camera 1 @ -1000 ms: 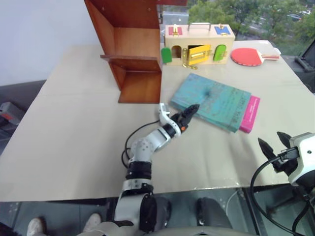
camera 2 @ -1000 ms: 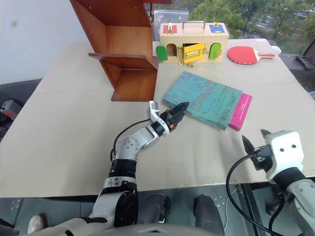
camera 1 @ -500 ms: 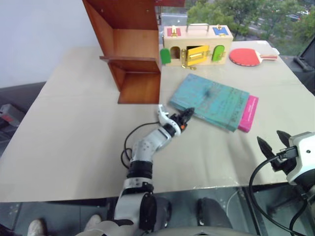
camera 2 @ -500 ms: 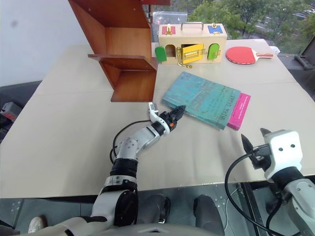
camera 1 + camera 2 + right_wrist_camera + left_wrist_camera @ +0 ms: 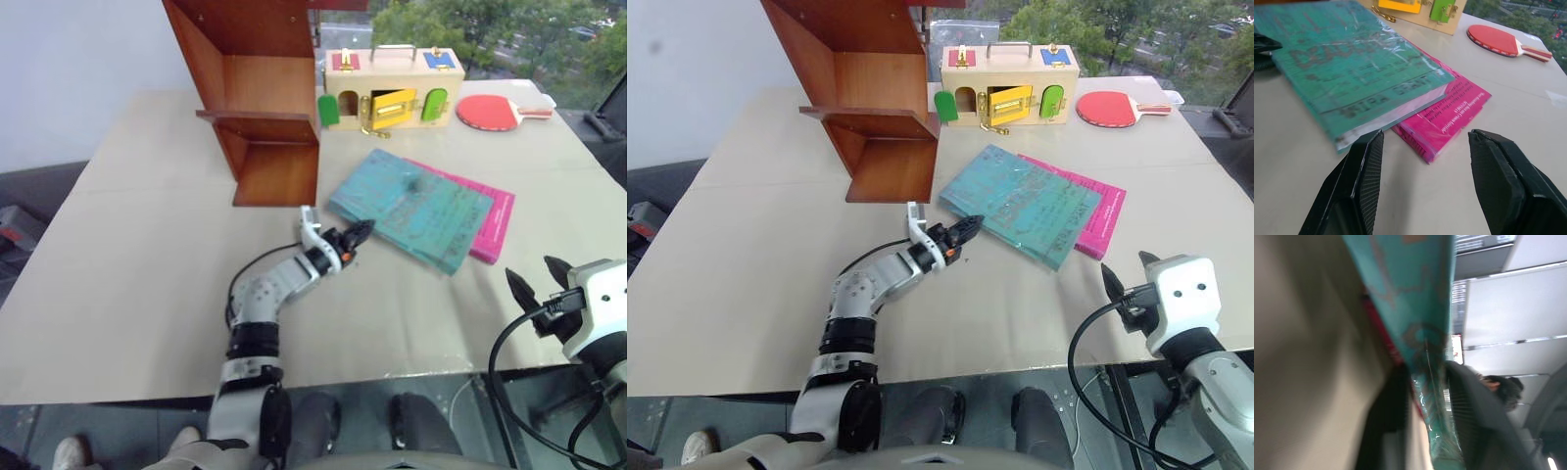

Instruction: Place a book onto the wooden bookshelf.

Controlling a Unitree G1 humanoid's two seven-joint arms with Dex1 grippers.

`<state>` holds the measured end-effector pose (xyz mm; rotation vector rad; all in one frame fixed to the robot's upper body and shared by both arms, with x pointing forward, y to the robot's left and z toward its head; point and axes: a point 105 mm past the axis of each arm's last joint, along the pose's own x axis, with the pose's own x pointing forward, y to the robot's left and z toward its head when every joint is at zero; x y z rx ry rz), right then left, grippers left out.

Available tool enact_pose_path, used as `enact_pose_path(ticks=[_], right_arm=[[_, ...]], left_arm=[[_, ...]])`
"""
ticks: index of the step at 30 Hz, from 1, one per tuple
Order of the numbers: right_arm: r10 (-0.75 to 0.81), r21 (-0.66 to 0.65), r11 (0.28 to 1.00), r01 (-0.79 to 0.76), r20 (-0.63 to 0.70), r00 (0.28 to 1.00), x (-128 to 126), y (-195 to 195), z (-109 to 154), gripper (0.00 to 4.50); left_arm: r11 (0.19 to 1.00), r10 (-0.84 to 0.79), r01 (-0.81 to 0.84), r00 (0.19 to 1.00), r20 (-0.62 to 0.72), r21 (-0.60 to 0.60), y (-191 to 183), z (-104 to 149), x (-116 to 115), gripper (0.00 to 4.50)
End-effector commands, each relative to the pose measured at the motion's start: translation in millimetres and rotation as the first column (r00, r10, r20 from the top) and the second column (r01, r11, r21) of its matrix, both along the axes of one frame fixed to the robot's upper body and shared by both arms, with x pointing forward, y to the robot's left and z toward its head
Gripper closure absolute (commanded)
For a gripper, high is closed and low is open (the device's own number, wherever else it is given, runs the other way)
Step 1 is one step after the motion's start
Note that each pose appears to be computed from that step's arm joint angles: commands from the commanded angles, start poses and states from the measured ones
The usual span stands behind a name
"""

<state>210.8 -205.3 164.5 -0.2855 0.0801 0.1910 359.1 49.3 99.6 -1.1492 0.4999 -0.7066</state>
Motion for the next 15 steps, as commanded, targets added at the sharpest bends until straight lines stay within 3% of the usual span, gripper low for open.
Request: enact_pose_path(ticks=[1,2,3,15], right_arm=[[0.023,-0.011,1.0,-0.022,0.03,0.999,3.5,4.1,5.8,1.69],[0.025,-0.01,1.0,-0.025,0.031,0.999,4.4,4.5,6.0,1.69],[0.027,-0.01,1.0,-0.027,0.032,0.999,5.3,4.7,6.0,1.69],[0.024,-0.021,1.0,-0.023,0.04,0.999,4.7,6.2,8.7,1.69]], left_arm=[[0.999,-0.003,0.004,1.0,0.017,-0.048,-3.6,8.1,0.1,1.81],[0.998,-0.009,0.009,1.0,0.014,-0.061,-7.8,8.5,0.3,1.2],[0.997,-0.015,0.016,1.0,0.014,-0.072,-12.6,8.9,0.6,1.11],[0.985,-0.089,0.087,0.996,-0.005,-0.152,-58.3,11.3,8.1,1.11]])
